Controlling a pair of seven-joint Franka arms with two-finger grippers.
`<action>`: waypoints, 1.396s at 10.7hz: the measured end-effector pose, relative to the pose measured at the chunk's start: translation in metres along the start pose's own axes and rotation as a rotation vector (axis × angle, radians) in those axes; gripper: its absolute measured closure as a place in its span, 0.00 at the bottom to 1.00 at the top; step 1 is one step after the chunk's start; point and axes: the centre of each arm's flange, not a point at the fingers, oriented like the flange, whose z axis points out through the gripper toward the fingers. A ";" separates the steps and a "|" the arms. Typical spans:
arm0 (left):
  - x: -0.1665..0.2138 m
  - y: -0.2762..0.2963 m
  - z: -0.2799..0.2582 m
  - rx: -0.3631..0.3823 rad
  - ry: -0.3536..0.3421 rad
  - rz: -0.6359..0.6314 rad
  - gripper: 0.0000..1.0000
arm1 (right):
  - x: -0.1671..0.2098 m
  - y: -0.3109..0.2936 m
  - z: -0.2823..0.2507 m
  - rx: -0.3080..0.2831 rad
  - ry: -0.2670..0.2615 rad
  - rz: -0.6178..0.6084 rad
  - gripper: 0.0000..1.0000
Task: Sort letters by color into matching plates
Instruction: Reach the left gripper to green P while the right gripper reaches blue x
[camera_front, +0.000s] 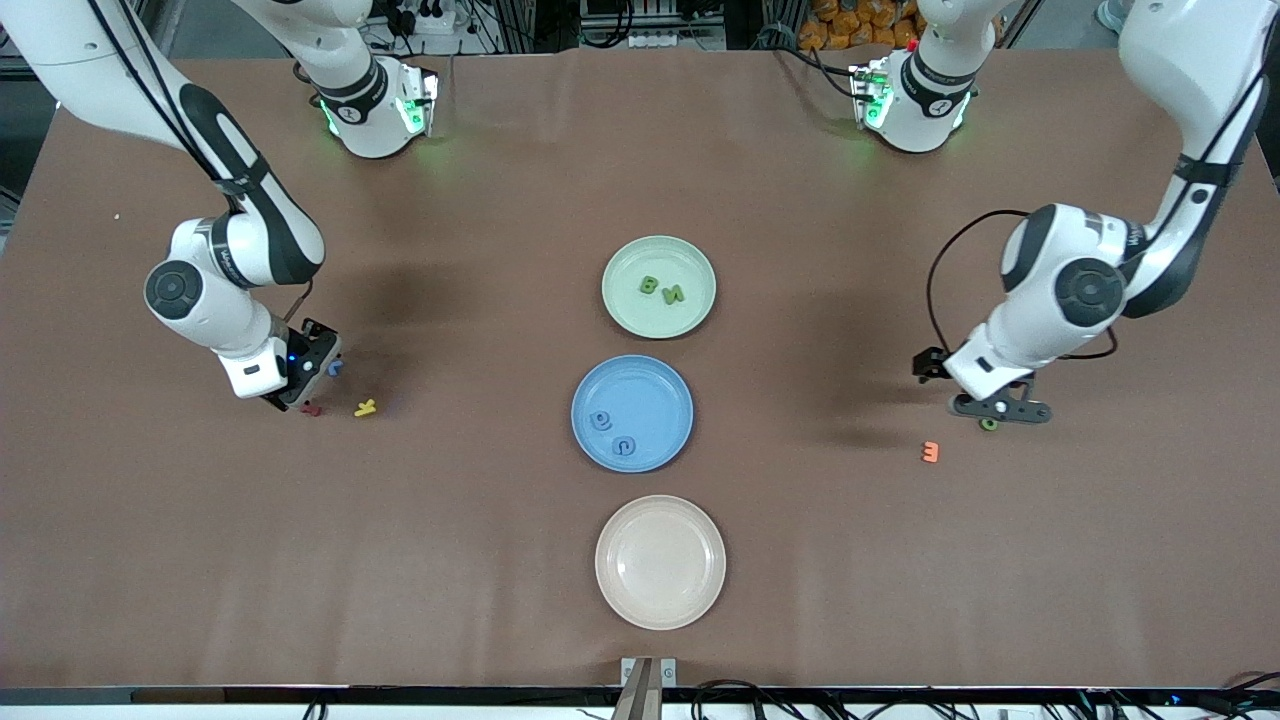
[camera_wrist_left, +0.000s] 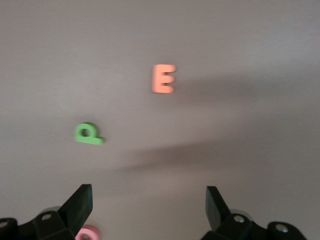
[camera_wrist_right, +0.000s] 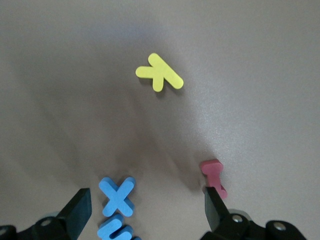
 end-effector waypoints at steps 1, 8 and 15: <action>-0.004 -0.024 0.003 -0.005 0.010 0.016 0.00 | -0.001 0.000 0.002 0.000 0.001 0.001 0.00; -0.010 -0.066 0.063 0.011 0.067 0.169 0.12 | -0.002 -0.011 0.011 0.005 0.009 -0.005 0.00; -0.002 -0.080 0.076 0.004 0.072 0.165 0.28 | -0.004 -0.024 0.016 0.016 0.007 -0.012 0.06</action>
